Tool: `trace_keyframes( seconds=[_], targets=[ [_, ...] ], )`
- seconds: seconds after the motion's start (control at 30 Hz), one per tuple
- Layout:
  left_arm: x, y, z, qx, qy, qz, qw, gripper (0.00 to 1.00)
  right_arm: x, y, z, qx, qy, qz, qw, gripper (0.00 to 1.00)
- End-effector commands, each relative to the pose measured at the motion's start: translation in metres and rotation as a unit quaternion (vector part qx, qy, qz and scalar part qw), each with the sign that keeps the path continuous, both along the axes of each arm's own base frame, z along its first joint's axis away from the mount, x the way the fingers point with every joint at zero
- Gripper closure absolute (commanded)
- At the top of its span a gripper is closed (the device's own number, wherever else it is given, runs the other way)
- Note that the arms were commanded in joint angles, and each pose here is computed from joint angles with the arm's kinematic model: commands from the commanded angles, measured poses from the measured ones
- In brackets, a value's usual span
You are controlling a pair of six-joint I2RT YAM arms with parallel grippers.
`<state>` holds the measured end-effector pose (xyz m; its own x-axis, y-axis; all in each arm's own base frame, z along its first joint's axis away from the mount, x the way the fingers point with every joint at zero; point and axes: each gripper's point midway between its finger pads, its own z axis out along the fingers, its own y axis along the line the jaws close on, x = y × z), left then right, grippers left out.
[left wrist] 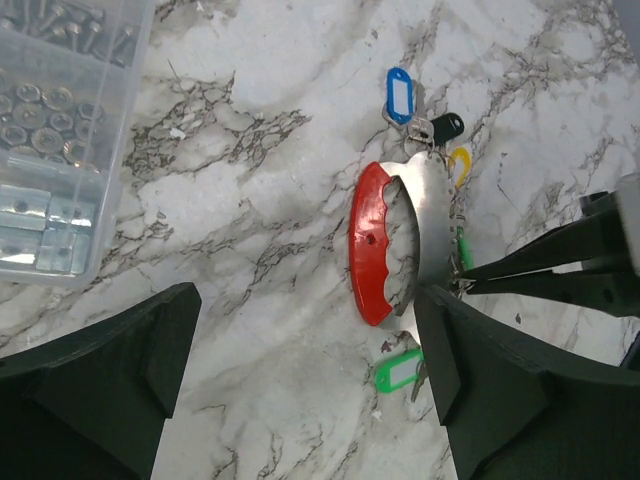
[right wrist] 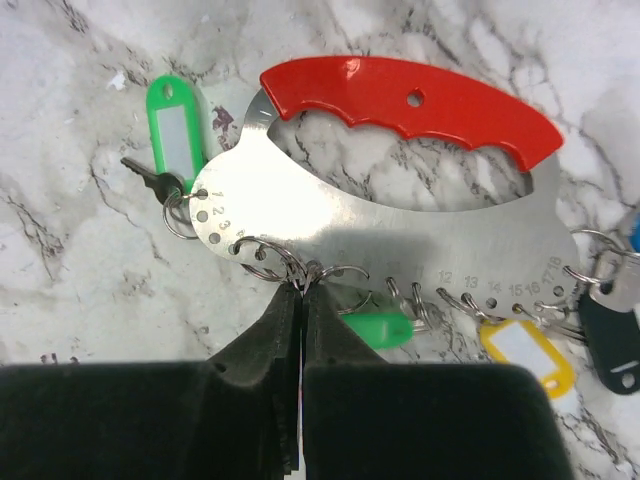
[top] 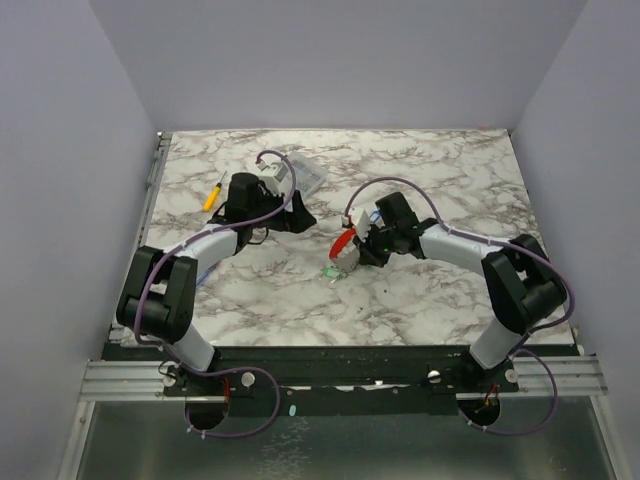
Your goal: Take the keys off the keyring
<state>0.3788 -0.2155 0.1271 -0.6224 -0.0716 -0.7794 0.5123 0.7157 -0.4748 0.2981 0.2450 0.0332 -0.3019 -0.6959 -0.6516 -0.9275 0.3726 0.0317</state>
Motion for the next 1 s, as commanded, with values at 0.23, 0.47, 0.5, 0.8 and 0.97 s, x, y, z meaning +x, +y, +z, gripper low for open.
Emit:
trace_keyframes(
  seconds=[0.23,0.47,0.5,0.8,0.97],
  targets=[
    [-0.024,-0.026,-0.032,-0.075,0.100,-0.052,0.991,0.03,0.028,0.013,0.070,0.092,-0.146,-0.033,0.984,1.00],
    [-0.037,-0.043,-0.030,-0.162,0.159,-0.065,0.972,0.02,0.033,0.016,0.086,0.119,-0.174,-0.039,0.977,0.99],
    [-0.038,-0.044,-0.031,-0.173,0.163,-0.062,0.969,0.01,0.033,0.017,0.088,0.124,-0.176,-0.041,0.976,0.99],
    [-0.037,-0.053,-0.040,-0.229,0.241,-0.026,0.943,0.01,0.038,0.024,0.103,0.153,-0.184,-0.051,0.970,0.99],
    [-0.036,-0.058,-0.038,-0.261,0.267,-0.020,0.928,0.01,0.040,0.028,0.111,0.171,-0.186,-0.054,0.966,0.99]
  ],
)
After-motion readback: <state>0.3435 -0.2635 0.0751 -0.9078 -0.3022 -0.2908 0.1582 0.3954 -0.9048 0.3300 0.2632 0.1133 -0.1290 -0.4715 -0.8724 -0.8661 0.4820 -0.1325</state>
